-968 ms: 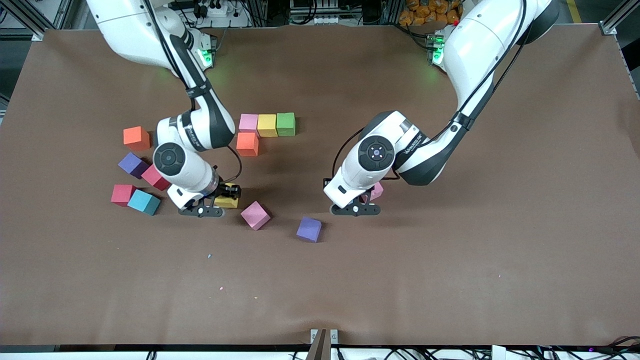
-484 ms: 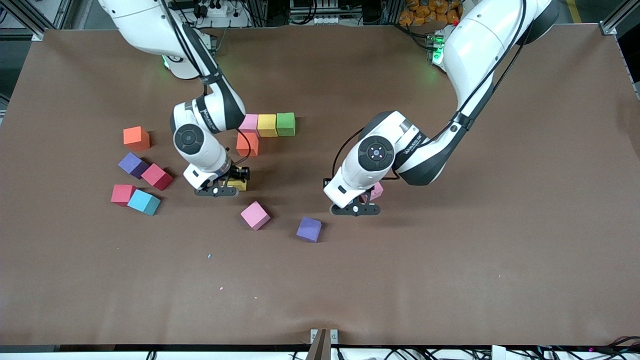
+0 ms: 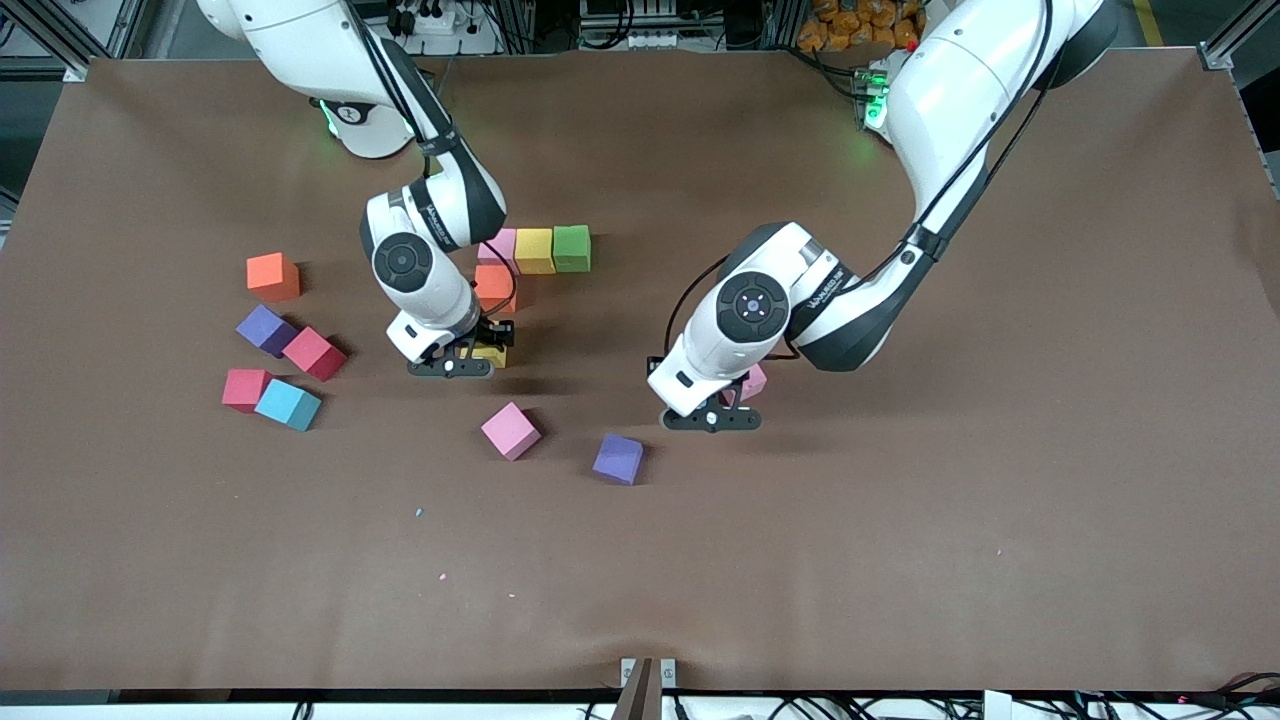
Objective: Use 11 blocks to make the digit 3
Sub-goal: 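Place the yellow cube below the orange cube with the right gripper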
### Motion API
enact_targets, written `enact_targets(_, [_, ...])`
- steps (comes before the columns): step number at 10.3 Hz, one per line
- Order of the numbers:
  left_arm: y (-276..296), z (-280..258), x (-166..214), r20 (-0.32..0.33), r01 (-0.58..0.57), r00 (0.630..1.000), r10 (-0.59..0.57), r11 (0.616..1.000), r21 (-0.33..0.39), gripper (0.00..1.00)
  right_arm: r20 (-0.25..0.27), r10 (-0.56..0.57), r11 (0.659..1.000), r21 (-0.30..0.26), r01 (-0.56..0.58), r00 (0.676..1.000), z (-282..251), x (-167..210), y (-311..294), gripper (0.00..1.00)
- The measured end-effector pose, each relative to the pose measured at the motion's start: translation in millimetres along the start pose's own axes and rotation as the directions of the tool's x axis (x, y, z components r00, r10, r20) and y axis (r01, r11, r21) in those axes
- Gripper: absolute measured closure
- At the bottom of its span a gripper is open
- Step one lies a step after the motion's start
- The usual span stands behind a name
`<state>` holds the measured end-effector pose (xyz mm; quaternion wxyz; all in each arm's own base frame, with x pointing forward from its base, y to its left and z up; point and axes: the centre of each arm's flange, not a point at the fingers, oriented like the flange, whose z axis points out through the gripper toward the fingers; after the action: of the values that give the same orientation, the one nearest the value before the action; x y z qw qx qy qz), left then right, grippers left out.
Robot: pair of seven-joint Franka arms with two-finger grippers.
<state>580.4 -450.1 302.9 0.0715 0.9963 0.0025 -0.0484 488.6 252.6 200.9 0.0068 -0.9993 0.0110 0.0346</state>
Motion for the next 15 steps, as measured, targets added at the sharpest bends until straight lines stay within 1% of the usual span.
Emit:
enact_targets(7, [-0.7,0.1,0.5,0.0,0.001,1.0,-0.001,1.0,0.0,0.46,0.021,-0.015,1.0,-0.01,0.015,1.0,5.6,-19.7,-7.2,0.41])
enact_targets(15, [-0.8,0.1,0.5,0.0,0.001,1.0,-0.001,1.0,0.001,0.46,0.025,-0.012,1.0,-0.012,0.013,1.0,6.7,-25.4,-10.3,0.41])
